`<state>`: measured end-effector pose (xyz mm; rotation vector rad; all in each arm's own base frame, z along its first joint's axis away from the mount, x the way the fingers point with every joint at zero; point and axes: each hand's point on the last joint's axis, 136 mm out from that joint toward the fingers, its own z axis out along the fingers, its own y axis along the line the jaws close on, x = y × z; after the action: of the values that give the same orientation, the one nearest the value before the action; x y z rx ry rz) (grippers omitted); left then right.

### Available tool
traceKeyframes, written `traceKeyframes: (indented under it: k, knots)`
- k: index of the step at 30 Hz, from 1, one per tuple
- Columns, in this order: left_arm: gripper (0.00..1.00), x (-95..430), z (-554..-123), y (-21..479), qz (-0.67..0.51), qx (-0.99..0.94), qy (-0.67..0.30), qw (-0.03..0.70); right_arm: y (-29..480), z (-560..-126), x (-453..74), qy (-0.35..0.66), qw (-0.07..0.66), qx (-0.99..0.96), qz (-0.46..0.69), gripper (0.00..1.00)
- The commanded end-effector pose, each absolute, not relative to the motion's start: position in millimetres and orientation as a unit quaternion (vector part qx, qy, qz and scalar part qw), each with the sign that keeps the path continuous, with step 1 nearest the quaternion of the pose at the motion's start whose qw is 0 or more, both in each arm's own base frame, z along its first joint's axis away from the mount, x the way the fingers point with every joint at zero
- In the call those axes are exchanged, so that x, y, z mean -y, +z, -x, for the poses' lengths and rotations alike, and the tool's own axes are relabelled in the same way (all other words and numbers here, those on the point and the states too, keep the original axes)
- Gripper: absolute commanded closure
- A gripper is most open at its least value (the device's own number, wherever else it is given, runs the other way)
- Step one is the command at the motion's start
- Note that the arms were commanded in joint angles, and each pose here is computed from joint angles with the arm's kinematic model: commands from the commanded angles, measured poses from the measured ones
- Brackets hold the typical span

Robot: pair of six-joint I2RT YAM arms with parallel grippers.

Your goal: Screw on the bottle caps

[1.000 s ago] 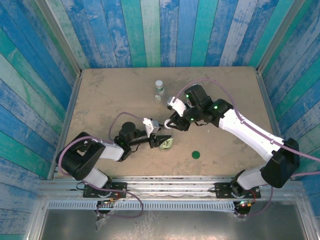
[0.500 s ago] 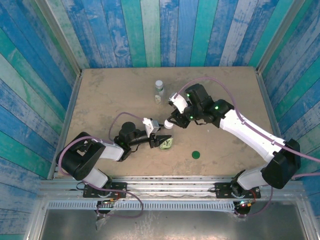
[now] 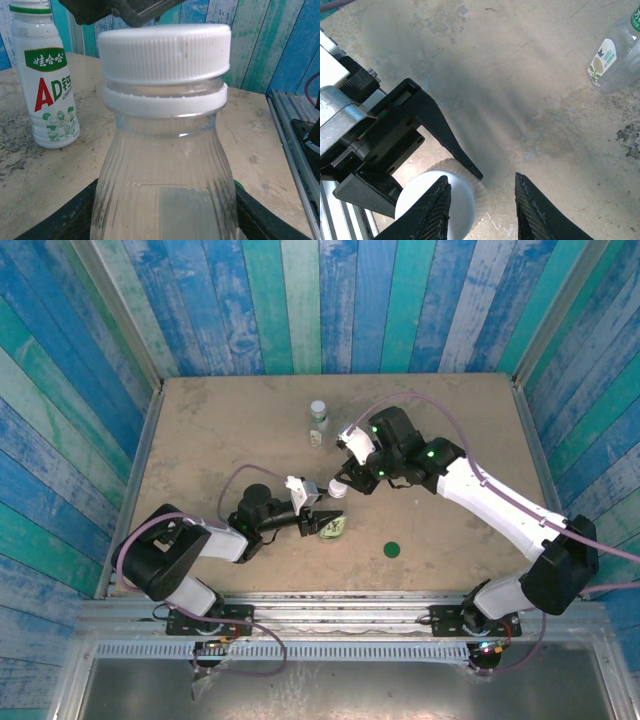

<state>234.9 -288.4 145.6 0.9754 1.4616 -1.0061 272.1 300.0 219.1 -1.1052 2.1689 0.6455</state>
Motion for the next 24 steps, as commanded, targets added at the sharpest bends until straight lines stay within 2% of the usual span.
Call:
traceKeyframes:
  k: [1,12,17,24]
  knots:
    - [0.44,283.6,-233.4,141.5,-0.405,-0.623,-0.414,0.526,207.4,-260.2,-288.2,0.238,0.278,-0.835,0.412,0.64]
    - [0.45,283.4,-233.6,142.0,-0.404,-0.624,-0.414,0.525,185.6,-245.1,-279.3,0.248,0.259,-0.846,0.394,0.64]
    - [0.44,283.9,-232.6,142.1,-0.408,-0.62,-0.415,0.526,179.4,-251.7,-275.0,0.231,0.256,-0.86,0.376,0.69]
    - [0.45,283.7,-233.4,143.5,-0.405,-0.621,-0.415,0.527,161.0,-244.0,-267.0,0.222,0.237,-0.871,0.369,0.69]
